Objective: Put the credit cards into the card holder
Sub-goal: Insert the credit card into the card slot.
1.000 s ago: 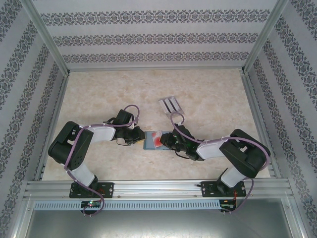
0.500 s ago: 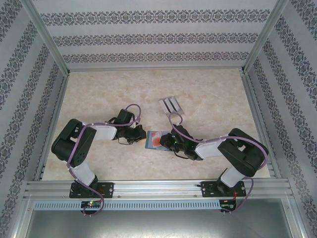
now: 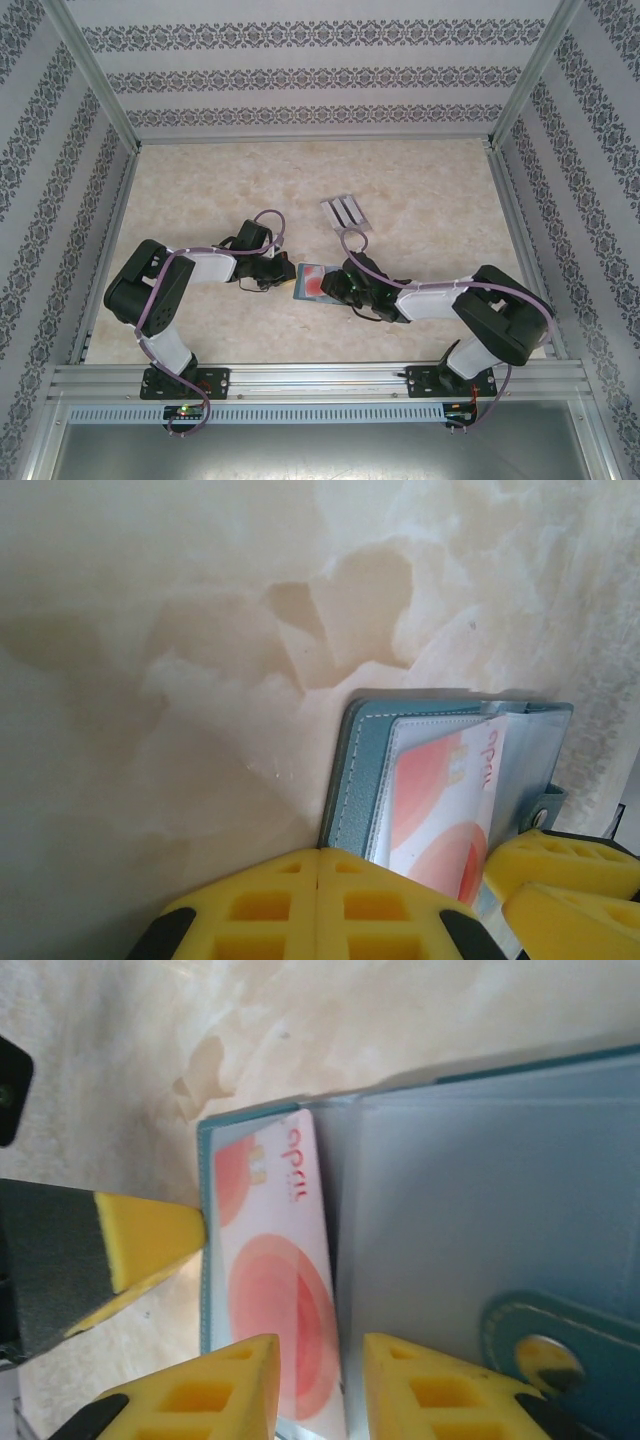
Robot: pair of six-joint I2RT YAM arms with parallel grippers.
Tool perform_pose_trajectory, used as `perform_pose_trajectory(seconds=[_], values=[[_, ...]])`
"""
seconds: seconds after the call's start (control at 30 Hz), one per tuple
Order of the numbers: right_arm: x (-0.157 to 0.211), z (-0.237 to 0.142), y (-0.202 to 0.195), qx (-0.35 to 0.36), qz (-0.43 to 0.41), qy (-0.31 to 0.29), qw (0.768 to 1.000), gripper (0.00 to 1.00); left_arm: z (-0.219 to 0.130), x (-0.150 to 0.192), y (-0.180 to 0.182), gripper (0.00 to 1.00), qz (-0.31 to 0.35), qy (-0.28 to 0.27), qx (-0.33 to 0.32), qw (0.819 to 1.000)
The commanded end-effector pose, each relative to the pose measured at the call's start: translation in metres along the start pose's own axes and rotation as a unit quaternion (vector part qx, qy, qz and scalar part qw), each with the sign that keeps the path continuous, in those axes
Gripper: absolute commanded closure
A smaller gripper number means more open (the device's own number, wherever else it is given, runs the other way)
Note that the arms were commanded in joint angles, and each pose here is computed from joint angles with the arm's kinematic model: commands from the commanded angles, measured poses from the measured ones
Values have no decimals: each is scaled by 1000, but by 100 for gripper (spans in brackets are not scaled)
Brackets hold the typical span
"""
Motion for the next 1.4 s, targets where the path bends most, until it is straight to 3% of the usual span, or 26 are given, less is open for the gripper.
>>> perform_pose_trajectory(seconds=[0.0,0.13,0.6,0.77,1.07,1.37], values=[[4,-3,-12,44,-20,3,999,76,16,17,34,100,-28,19,-80,996],[7,4,-4,30,-21,21,999,84,17,17,34,100,-30,22,-76,996],[10,16,17,12,-38,42,998,89,17,17,34,100,-31,21,-80,996],[7,5,14,19,-43,28,998,84,17,17,36,100,-32,22,-86,996],[6,-20,1,73,-71,2,995,67,17,17,34,100,-33,22,-80,996],[4,-32,-13,104,-68,-17,992,60,14,17,34,100,-30,18,-86,996]])
Point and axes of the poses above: each hand's point on the last joint's axis, 136 mm out from that joint toward the fingers, its own z axis out along the fingers, its own y axis along the line the jaws close on, x = y × z, the point moved 5 cm from there along -z, back along the fingers, and after that the axes turned 7 degrees about z, right-handed, at the moved point
